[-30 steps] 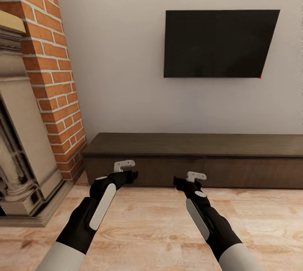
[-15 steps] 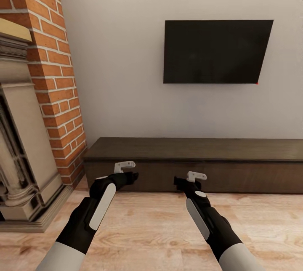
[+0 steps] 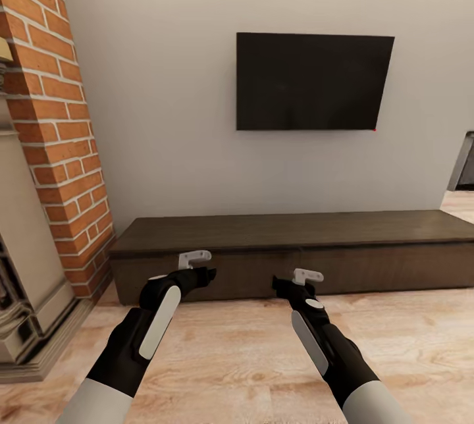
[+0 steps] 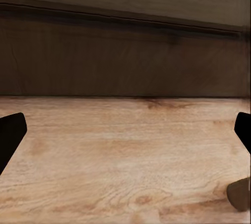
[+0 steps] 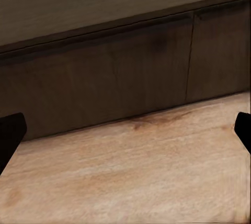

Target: Place each of the two pumpkins and all three candles from the living room inside a cabinet in the living room (use any cabinet), then make sure every cabinet is closed, and position the cauldron so it is next to a table in the living room.

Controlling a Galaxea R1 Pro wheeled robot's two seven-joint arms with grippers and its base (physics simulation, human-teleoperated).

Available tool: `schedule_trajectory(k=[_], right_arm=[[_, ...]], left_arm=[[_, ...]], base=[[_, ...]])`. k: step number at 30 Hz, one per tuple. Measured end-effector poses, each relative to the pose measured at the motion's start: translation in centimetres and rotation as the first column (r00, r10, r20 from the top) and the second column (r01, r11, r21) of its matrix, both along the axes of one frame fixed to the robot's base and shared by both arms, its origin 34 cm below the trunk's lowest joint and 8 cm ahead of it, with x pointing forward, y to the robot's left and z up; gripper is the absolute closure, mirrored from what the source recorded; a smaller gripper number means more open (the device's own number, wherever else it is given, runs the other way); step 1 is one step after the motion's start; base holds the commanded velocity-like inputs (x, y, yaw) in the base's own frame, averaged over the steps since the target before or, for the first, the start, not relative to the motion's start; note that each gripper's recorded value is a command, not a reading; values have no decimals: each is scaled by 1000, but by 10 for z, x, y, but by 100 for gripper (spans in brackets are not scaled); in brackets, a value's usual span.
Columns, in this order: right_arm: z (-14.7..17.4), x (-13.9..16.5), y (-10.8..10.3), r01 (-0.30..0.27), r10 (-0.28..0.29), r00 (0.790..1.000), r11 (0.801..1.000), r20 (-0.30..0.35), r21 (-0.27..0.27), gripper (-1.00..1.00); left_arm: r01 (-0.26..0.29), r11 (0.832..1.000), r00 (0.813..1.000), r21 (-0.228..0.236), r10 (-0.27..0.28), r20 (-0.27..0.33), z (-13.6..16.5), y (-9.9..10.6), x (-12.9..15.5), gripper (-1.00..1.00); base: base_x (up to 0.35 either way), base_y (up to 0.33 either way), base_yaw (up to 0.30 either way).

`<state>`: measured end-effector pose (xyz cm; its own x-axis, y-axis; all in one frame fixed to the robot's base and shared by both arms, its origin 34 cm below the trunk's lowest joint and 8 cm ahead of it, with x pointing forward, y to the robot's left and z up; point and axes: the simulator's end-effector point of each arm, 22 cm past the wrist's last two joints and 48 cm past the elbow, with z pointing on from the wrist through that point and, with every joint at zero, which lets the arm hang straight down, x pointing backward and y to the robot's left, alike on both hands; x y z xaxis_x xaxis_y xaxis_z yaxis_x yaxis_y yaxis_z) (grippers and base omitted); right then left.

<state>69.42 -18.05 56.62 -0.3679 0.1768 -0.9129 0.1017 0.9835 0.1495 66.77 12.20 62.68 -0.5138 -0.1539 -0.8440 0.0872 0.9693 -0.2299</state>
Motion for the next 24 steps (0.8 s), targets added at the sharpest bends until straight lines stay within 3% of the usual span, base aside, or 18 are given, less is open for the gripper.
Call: schedule_trajectory(k=[16,24], right_arm=[[1,0,1,-3,3,1000,1000,1,1,-100],[-1,-3,3,-11,11,999,1000,-39,-3,-100]], left_arm=[[3,1000,1000,1,-3,13,5,-1,0,-100],[4,1000,1000,3,-4,13,5,-2,0,-100]], base=[[-59,-249,-294],[-23,-280,-291]])
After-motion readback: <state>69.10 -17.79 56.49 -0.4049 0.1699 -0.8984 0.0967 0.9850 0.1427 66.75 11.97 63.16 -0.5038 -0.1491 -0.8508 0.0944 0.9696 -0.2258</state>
